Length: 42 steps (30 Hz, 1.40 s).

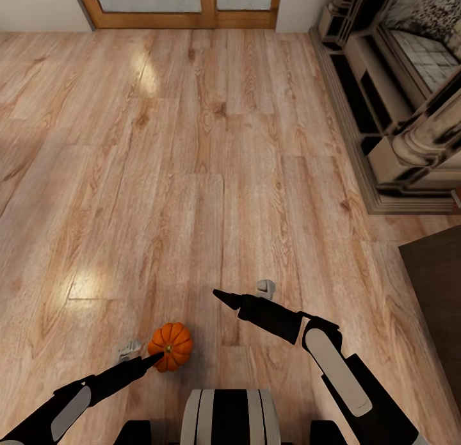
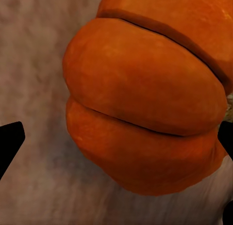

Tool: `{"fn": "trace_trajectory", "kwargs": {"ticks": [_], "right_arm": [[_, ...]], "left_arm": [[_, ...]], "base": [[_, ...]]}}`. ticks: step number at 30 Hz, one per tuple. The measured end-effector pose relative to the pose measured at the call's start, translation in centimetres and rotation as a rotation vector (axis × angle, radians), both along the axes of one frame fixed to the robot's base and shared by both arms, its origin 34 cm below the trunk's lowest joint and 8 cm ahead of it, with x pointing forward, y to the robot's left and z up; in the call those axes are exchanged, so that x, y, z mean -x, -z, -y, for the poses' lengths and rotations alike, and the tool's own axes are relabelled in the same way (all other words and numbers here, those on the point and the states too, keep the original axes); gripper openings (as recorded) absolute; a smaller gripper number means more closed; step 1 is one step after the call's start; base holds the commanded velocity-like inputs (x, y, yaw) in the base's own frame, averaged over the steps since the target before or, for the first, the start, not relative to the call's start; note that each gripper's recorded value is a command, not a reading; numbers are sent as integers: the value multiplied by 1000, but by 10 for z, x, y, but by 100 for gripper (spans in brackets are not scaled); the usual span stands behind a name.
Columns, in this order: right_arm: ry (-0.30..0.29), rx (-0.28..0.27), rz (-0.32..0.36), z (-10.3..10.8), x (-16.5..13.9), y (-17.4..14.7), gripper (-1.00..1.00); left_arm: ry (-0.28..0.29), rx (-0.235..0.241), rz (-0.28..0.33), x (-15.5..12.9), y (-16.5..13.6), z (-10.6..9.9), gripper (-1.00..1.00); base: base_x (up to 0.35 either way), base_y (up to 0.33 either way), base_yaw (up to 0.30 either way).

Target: Place each of the two pumpkins and all three candles from the living room inside a cabinet in the living room (use any cabinet), then make sure every cabinet is closed, and position the cauldron so it is next to a table in the living room.

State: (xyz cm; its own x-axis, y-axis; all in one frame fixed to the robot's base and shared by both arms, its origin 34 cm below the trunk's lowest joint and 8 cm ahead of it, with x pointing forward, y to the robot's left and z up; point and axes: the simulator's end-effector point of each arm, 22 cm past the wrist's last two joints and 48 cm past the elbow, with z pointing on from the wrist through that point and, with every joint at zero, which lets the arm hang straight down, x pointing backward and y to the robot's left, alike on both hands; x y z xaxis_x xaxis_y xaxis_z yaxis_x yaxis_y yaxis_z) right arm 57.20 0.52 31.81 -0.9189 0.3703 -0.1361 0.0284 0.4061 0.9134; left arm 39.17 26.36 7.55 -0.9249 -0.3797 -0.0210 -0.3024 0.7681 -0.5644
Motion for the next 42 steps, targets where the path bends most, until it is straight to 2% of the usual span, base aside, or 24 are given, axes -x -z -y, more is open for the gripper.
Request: {"fn": "trace_trajectory", "kwargs": {"ticks": [4,6,9,12,35,36,42], "right_arm": [[-2,-6,1,-1,0,-1,100],[-12,-37,5,-5,2,-7,100],[-65,-137,-7,-16,14,-26,100],[-80,-165,-13,-18,17,-31,100],[-83,-175,-15,-19,17,-33,100],[-83,-174,-15,-19,17,-33,100],[-83,-174,-15,-19,17,-33,100]], "left_arm": [[0,0,0,0,0,0,100],[0,0,0,0,0,0,100],[0,0,0,0,0,0,100],[0,0,0,0,0,0,100],[7,3,-2,2,0,1,100],[7,3,-3,2,0,1,-100],[5,3,-4,2,0,1,-100]], "base": [[0,0,0],[0,0,0],[0,0,0],[0,0,0],[33,-24,0],[0,0,0],[0,0,0]]}}
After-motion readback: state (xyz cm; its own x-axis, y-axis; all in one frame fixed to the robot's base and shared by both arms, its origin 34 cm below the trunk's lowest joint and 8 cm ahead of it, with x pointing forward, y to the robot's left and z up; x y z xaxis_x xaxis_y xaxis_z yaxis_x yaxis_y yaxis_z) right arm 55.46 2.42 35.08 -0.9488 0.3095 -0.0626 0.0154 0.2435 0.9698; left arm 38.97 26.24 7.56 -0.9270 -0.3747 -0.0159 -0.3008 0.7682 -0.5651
